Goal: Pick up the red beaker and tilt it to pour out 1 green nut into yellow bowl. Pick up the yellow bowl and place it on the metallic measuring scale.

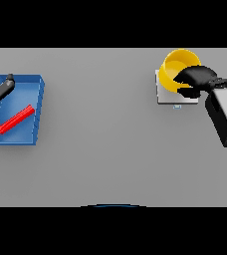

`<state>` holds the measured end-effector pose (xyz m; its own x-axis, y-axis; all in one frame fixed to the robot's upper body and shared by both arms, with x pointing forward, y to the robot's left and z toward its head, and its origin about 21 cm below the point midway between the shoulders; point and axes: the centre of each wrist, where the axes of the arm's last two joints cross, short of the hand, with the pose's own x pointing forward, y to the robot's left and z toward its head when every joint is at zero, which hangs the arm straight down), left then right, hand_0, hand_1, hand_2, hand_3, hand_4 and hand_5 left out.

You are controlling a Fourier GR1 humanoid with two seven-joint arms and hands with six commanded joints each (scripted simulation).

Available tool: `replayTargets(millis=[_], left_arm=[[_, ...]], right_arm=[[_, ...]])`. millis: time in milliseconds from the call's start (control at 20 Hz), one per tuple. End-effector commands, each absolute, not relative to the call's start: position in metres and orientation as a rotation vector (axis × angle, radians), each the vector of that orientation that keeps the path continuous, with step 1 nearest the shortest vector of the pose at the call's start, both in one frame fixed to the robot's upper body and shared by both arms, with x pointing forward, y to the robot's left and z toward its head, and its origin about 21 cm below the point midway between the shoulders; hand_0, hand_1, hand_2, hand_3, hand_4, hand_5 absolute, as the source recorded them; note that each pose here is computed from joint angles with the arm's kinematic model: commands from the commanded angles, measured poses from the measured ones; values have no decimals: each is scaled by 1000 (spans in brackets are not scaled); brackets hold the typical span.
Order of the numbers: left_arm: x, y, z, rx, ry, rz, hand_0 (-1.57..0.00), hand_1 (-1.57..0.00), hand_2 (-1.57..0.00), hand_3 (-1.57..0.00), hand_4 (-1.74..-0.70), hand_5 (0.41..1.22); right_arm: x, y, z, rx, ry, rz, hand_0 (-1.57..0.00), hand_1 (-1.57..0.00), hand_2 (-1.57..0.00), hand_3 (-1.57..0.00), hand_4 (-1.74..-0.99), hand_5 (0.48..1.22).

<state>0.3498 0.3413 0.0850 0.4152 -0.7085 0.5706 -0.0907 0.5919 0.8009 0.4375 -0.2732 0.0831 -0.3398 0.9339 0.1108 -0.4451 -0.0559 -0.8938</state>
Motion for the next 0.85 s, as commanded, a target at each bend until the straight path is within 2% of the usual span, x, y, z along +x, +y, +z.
replayTargets(millis=[0,100,150,300,500,800], left_arm=[[347,342,82,883,-1097,-458,1,1,1,1,-719,667],[346,343,82,879,-1112,-457,1,1,1,1,-720,663],[346,343,82,883,-1108,-450,1,1,1,1,-721,663],[346,345,85,889,-1099,-453,1,1,1,1,-722,664],[350,344,83,879,-1097,-447,1,1,1,1,-726,665],[349,343,83,877,-1099,-449,1,1,1,1,-726,665]], right_arm=[[436,-275,83,-644,-1087,1638,-792,-705,-782,-723,-1609,1029],[437,-267,78,-657,-1052,1669,-507,-451,-553,-604,-1579,955],[436,-271,79,-650,-1059,1682,-405,-360,-464,-552,-1567,929],[439,-270,85,-645,-1090,1712,-207,-184,-244,-429,-1552,876],[438,-273,77,-633,-1109,1686,-84,-75,-99,-296,-1530,809],[439,-274,76,-638,-1058,1655,-21,-19,-25,-146,-1478,738]])
